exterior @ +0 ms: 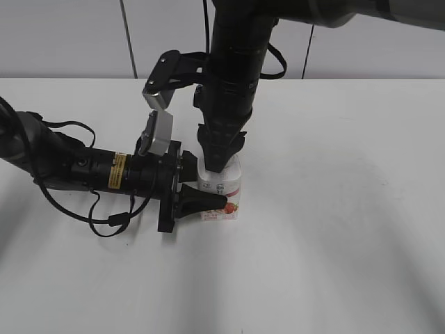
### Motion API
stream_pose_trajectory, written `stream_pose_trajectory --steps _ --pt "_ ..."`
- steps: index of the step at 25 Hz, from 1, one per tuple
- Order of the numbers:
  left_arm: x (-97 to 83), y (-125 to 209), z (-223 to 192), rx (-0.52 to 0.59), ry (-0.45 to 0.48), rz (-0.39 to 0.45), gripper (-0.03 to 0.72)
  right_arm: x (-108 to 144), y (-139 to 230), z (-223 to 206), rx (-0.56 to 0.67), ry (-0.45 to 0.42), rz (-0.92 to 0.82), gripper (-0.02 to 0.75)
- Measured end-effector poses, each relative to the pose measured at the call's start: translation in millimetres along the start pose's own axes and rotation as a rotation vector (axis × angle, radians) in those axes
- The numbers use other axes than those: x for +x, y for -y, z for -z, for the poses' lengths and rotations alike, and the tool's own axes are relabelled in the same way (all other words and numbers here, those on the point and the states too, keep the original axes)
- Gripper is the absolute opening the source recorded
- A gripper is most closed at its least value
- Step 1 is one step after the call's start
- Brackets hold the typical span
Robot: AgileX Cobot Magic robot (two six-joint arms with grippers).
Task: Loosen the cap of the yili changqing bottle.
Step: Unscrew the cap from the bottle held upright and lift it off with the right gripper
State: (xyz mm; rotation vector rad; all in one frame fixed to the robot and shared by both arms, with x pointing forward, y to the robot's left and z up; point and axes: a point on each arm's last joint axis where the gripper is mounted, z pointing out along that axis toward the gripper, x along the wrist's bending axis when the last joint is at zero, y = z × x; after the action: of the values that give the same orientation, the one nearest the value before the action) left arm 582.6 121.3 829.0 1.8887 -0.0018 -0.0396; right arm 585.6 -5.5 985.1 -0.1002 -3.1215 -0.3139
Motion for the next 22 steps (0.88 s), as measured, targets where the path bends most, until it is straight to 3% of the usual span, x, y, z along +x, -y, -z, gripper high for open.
stream_pose_trajectory --steps 22 --pt "0.0 -0.2 0.1 0.001 0.000 0.005 0.365 0.2 -0.2 1.4 -0.003 0.003 0.004 0.398"
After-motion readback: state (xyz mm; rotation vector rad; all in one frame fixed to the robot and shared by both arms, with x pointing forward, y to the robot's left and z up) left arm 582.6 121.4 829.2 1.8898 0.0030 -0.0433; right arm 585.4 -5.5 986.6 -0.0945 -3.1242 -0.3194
